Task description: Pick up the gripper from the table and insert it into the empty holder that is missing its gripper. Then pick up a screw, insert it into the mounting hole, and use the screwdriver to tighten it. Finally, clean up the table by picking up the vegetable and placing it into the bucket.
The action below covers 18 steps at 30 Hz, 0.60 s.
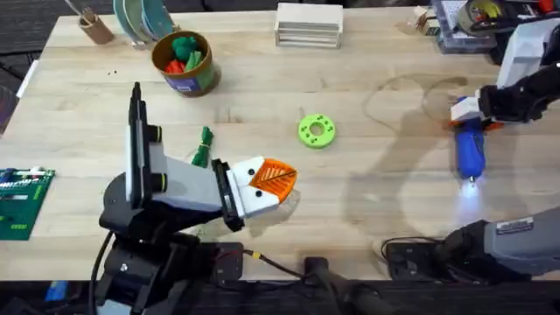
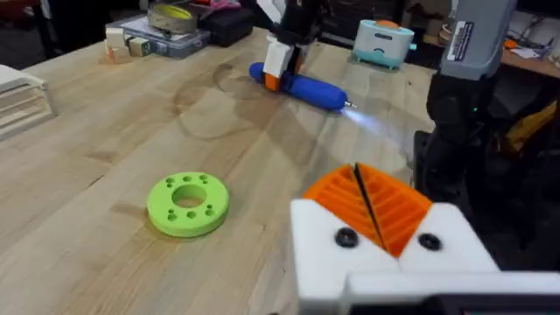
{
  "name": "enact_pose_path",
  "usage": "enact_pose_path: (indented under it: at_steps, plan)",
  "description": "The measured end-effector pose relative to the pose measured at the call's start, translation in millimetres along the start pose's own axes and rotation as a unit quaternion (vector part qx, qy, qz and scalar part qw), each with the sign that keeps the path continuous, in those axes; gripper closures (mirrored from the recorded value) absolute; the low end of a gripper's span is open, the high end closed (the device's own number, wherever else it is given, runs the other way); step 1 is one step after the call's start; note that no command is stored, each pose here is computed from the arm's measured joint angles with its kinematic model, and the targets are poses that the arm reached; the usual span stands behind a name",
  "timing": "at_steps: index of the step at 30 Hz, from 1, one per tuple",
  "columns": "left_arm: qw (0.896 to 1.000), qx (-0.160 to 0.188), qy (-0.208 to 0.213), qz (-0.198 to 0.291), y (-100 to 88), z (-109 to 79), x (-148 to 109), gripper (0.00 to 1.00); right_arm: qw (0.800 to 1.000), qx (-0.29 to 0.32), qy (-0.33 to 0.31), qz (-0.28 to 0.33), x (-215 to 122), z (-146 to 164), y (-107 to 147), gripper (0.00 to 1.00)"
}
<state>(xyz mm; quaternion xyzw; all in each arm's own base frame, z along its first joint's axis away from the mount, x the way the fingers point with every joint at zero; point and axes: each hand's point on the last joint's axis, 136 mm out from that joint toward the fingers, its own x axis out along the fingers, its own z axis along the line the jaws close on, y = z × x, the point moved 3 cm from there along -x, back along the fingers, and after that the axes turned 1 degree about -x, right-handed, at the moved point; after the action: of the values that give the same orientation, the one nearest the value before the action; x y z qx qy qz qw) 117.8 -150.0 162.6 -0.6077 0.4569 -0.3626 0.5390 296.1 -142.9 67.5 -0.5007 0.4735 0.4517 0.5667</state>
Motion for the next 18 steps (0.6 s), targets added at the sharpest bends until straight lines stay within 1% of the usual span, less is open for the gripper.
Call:
enact_pose_path:
  at_steps: [5,9,16,18]
  plan:
    - [1.0,0.0,0.0,0.0,0.0,0.0,0.0,0.997,1.0,0.0,-0.002,-0.001,0.1,0.5,-0.2,0.581]
    - [1.0,0.0,0.0,0.0,0.0,0.0,0.0,0.997,1.0,-0.002,-0.003,-0.001,0.5,0.5,-0.4,0.695]
    - [1.0,0.0,0.0,0.0,0.0,0.0,0.0,0.997,1.0,-0.004,-0.003,-0.002,0.5,0.6,-0.6,0.84]
    - [1.0,0.0,0.0,0.0,0.0,0.0,0.0,0.997,1.0,-0.004,-0.004,-0.002,0.5,0.6,-0.6,0.909]
